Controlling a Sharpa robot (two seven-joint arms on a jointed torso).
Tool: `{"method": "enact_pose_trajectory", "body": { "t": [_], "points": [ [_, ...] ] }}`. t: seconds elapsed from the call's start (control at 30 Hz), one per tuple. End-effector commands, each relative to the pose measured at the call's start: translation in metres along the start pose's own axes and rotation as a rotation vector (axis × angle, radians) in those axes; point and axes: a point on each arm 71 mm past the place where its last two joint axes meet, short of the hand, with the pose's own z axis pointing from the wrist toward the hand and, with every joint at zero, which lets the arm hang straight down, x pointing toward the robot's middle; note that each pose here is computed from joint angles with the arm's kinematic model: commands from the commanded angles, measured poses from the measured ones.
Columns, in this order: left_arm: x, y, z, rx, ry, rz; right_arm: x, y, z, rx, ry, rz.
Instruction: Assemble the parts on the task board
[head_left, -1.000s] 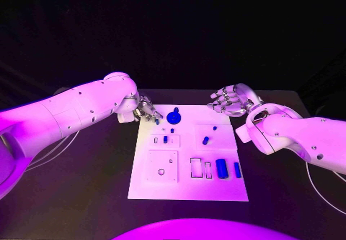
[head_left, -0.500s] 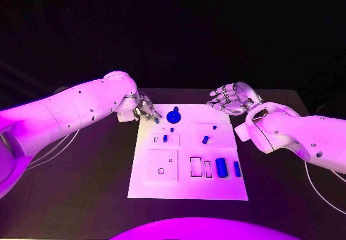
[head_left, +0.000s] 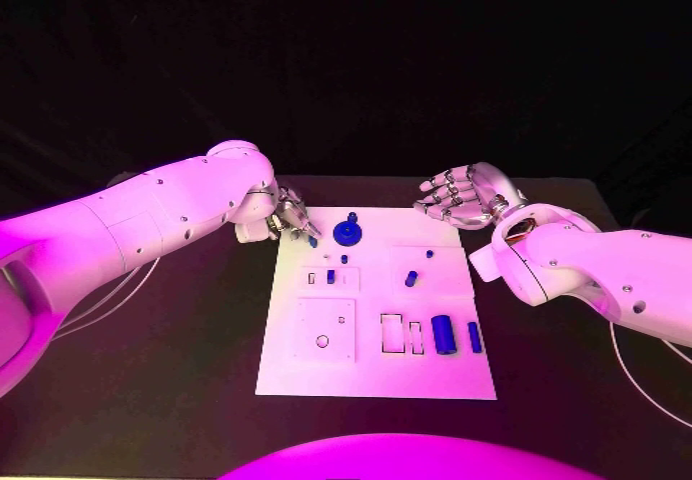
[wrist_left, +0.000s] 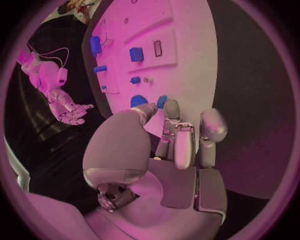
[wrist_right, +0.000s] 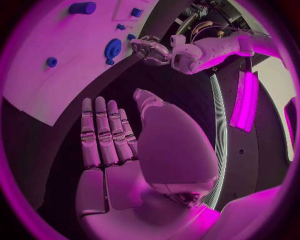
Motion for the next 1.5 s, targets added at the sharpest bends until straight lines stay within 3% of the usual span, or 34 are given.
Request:
{"method": "enact_pose_trajectory", "body": {
  "t": [0.03, 0.37, 0.63, 0.97, 1.3, 1.5],
  "points": [
    [0.0026, -0.0015, 0.0011, 0.006, 0.023, 0.007, 0.0, 0.001, 0.0, -0.018, 0.0, 0.001],
    [0.0052, -0.0032, 0.0005, 0.012, 0.025, 0.011, 0.0, 0.001, 0.0, -0.018, 0.0, 0.001],
    [0.0052, -0.0013, -0.0044, 0.043, -0.016, -0.023, -0.001, 0.001, 0.0, -0.018, -0.008, 0.002],
    [0.0079, 0.004, -0.0195, 0.101, -0.06, -0.095, -0.005, -0.002, 0.0, -0.015, -0.033, 0.003],
    [0.0158, 0.0107, -0.0399, 0.137, -0.092, -0.124, -0.008, -0.004, 0.0, -0.011, -0.038, 0.004],
    [0.0232, 0.0135, -0.0458, 0.145, -0.092, -0.113, -0.008, -0.004, 0.0, -0.009, -0.037, 0.004]
  ]
}}
